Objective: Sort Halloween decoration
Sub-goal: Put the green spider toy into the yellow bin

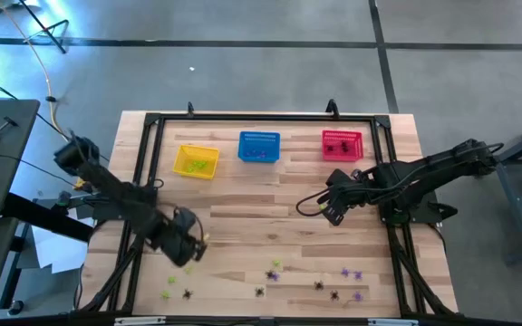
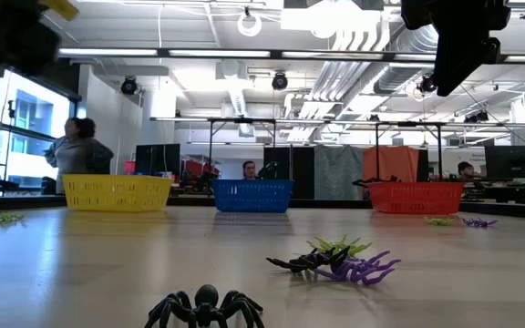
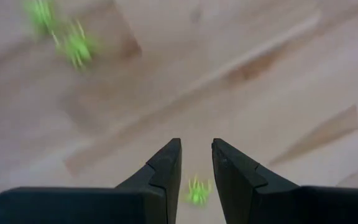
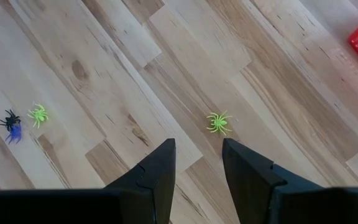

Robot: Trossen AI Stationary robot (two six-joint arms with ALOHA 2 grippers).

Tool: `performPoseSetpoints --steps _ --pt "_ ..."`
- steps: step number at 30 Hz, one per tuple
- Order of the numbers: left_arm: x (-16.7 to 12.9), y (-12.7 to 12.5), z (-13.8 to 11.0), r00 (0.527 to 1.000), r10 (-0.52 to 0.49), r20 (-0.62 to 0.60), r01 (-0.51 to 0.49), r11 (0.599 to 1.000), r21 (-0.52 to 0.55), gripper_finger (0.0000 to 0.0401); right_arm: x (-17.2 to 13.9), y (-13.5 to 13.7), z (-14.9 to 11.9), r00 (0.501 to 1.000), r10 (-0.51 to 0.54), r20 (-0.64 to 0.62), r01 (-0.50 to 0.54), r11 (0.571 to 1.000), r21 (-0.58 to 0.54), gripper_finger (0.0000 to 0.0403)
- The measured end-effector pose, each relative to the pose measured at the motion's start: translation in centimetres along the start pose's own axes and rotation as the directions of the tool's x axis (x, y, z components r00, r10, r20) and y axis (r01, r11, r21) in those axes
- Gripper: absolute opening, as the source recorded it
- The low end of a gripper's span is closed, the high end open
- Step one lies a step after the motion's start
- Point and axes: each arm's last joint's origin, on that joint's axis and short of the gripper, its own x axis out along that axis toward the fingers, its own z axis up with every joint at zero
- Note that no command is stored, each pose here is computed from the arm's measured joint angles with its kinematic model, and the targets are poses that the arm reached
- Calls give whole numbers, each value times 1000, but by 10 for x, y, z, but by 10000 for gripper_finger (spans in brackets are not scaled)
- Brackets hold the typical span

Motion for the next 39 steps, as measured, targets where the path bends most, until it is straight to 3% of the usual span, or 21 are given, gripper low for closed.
performPoseSetpoints --steps 6,14,26,39 --pt "23 -6 -36 997 14 -77 -17 999 -38 77 0 0 0 1000 4 3 -4 1000 1 130" --pt "40 -9 -58 994 -3 -108 0 1000 -29 77 0 1 1 1000 9 6 -9 1000 2 130" --pt "65 -11 -65 996 49 -80 -50 999 -4 77 0 1 1 1000 12 8 -12 1000 3 130" --pt "66 -4 -62 992 118 -40 -117 993 33 76 0 1 1 1000 13 9 -13 1000 3 130"
